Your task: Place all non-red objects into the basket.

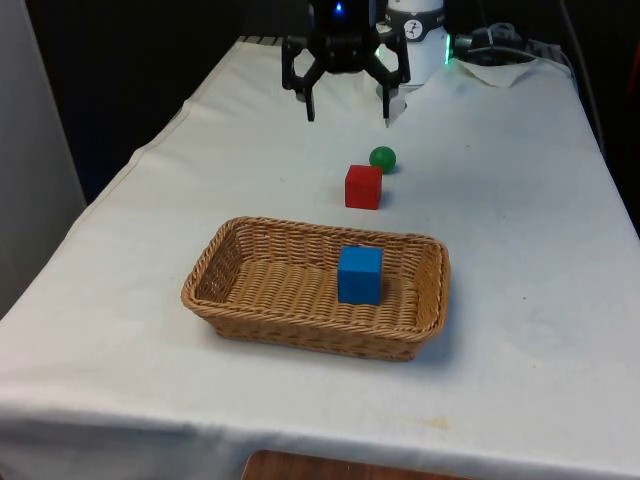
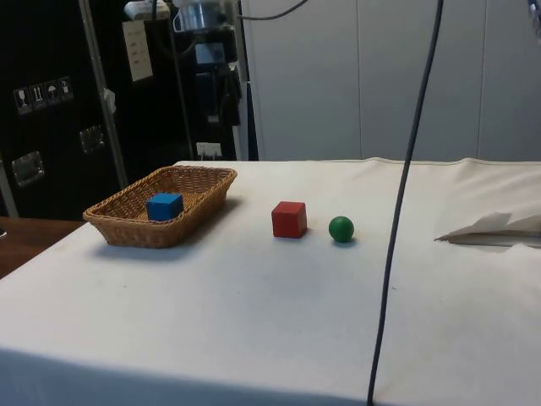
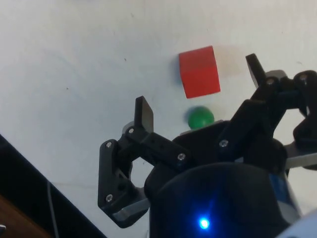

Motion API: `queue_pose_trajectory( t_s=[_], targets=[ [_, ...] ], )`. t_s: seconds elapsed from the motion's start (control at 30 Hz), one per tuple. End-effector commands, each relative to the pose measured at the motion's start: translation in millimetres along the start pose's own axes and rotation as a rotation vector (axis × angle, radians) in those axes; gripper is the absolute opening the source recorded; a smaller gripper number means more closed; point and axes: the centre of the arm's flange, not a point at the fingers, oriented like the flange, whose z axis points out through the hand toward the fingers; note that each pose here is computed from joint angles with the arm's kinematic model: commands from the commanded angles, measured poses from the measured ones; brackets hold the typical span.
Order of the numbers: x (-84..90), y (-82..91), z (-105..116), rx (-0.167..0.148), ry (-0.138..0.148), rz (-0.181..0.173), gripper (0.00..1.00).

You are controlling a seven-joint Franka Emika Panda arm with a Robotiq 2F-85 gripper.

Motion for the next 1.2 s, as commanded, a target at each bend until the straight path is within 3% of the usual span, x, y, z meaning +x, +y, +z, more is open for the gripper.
queue_pose_trajectory(
  t_s=[0.0, 0.03, 0.23, 0.27, 0.3, 0.47, 0.5, 0.6, 0.8, 0.83, 0.87, 1.1, 1.13, 1.17],
  targets=[
    [-2.6, 0.2, -1.5, 0.001, 0.001, 0.0, 1.0],
    [-7.6, -0.4, -3.8, -0.009, 0.011, 0.002, 1.0],
    [-21.9, -3.0, -8.1, -0.005, 0.022, -0.003, 1.0],
    [-21.8, -2.6, -7.0, 0.008, 0.012, -0.007, 1.0],
    [-24.1, -3.9, -8.1, -0.004, 0.023, -0.004, 1.0],
    [-33.9, -8.6, -10.1, -0.004, 0.04, -0.004, 1.0],
    [-32.6, -6.6, -8.7, 0.01, 0.03, -0.007, 1.0],
    [-40.2, -12.0, -9.6, -0.004, 0.048, -0.001, 1.0],
    [-50.4, -18.5, -8.5, -0.001, 0.059, 0.001, 1.0],
    [-48.5, -18.0, -7.2, 0.012, 0.049, -0.005, 1.0],
    [-52.2, -20.1, -7.8, -0.001, 0.06, -0.001, 1.0],
    [-67.9, -28.3, -5.9, 0.002, 0.075, -0.001, 1.0],
    [-66.8, -27.7, -5.0, 0.016, 0.065, -0.005, 1.0],
    [-69.9, -29.5, -5.7, 0.003, 0.077, -0.002, 1.0]
  ],
)
